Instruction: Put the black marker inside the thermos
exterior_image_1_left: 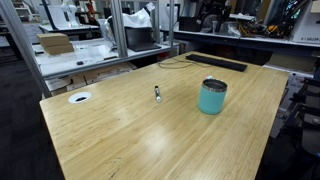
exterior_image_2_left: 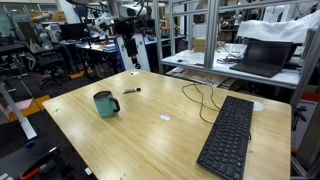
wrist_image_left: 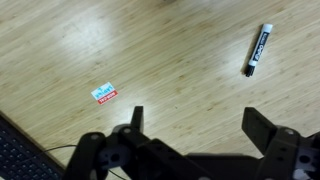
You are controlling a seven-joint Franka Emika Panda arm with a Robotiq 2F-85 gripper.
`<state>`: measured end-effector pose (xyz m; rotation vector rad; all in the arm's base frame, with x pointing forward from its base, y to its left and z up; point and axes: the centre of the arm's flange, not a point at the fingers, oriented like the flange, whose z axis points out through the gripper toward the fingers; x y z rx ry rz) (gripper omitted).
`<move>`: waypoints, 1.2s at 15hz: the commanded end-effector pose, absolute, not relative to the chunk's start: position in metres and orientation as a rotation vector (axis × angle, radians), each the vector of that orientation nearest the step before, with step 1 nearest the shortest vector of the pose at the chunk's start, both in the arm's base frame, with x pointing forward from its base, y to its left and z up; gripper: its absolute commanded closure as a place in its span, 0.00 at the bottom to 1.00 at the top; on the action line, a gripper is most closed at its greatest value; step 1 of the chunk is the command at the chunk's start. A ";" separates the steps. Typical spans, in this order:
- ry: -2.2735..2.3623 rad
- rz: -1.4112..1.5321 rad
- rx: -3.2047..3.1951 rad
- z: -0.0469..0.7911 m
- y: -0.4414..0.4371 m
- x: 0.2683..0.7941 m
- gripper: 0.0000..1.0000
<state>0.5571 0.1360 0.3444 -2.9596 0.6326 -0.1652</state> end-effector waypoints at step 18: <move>0.826 -0.001 -2.926 0.210 0.303 0.693 0.00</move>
